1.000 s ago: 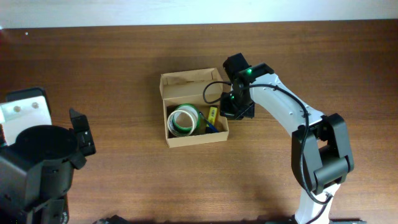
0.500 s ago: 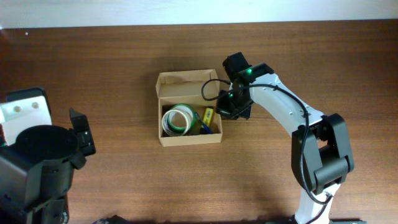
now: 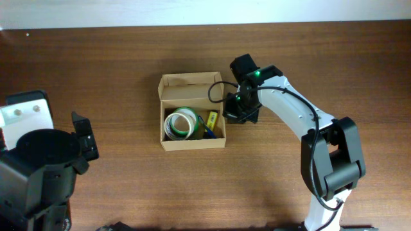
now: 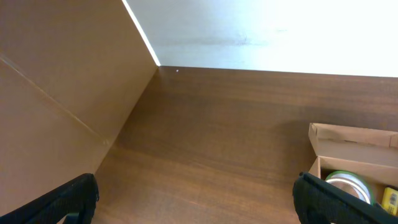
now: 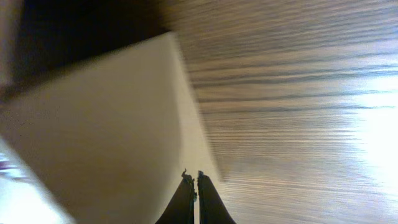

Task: Pack container
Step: 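Move both grippers toward the box lid flaps from either side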

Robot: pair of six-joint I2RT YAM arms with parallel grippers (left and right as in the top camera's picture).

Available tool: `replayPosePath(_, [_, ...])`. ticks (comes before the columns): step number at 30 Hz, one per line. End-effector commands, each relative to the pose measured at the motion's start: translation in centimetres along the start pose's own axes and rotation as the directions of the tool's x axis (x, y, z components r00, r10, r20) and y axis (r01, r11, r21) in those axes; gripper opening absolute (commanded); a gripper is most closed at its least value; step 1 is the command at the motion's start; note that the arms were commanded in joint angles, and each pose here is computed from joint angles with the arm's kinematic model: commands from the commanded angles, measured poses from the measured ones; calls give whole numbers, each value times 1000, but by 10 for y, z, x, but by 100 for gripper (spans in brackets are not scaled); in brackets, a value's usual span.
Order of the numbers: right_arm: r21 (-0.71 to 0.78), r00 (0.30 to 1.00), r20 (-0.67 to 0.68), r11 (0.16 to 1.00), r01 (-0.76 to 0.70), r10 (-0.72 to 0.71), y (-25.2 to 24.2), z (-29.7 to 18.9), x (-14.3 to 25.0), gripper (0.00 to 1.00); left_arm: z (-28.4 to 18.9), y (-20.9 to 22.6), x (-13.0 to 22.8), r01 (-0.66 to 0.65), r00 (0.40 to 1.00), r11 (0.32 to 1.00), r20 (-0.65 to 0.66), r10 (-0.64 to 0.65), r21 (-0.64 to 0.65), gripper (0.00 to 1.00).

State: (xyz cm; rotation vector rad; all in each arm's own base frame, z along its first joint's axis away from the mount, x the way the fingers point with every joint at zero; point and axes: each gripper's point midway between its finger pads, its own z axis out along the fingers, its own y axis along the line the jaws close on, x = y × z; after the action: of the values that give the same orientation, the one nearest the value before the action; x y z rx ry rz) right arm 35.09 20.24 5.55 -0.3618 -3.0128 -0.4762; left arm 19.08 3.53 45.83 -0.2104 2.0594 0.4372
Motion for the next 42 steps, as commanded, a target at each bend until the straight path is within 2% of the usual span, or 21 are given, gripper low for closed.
replayPosePath(1, [168,997,60,985,39,-50,-36,-3,-13,4,2,3,0,-20,1000,999,-1,20,-25,100])
replayPosePath(3, [272,996,71,961,41,-63,-59,-8,-15,5,4,1,3,-31,999,999,-10,31,-28,97])
replayPosePath(6, [406,995,69,913,40,-74,-94,-21,-19,32,11,-5,11,-68,997,997,-41,66,-38,97])
replayPosePath(7, [436,995,67,899,34,-70,-104,-25,-20,38,14,-7,14,-83,995,996,-54,81,-41,99])
replayPosePath(9, [478,997,61,878,8,-42,-123,-33,-21,45,23,-14,23,-123,989,991,-88,118,-49,99])
replayPosePath(11, [487,999,43,874,-2,-22,-138,-39,-23,46,32,-23,33,-156,981,987,-120,150,-44,99])
replayPosePath(12, [488,999,38,873,-10,-9,-145,-41,-23,46,36,-28,37,-166,978,985,-135,160,-34,96])
replayPosePath(13, [490,999,30,871,-23,9,-155,-45,-25,46,42,-37,44,-179,972,984,-157,174,-15,80])
replayPosePath(15, [491,999,24,870,-41,33,-165,-49,-25,46,49,-47,51,-173,969,985,-179,171,4,68])
replayPosePath(21, [479,998,32,875,-70,62,-193,-65,-32,46,92,-47,84,-46,946,998,-323,29,-45,51])
replayPosePath(25, [465,999,47,884,-47,28,-202,-78,-38,46,139,-46,115,46,889,999,-456,-47,-15,39])
replayPosePath(28, [462,997,69,887,-14,-20,-205,-88,-45,46,181,-34,140,129,830,991,-542,-132,-44,32])
replayPosePath(29, [464,996,83,886,-3,-40,-206,-92,-48,46,196,-29,147,159,808,986,-567,-162,-55,27])
replayPosePath(30, [461,994,93,887,9,-59,-205,-95,-51,45,208,-25,153,187,788,980,-586,-189,-65,18])
replayPosePath(31, [459,991,105,888,23,-80,-205,-97,-55,40,225,-23,160,221,762,973,-611,-213,-65,7])
replayPosePath(32, [456,989,111,889,39,-100,-204,-97,-59,36,238,-22,166,247,743,967,-629,-229,-61,2])
replayPosePath(36, [450,982,141,891,52,-129,-206,-99,-70,22,288,-27,193,340,661,939,-698,-277,-51,2])
replayPosePath(39, [412,979,167,910,42,-120,-204,-98,-76,20,316,-41,212,384,615,923,-740,-274,-23,2])
replayPosePath(42, [288,976,181,956,66,-122,-190,-93,-82,20,338,-66,227,457,571,889,-779,-259,40,2])
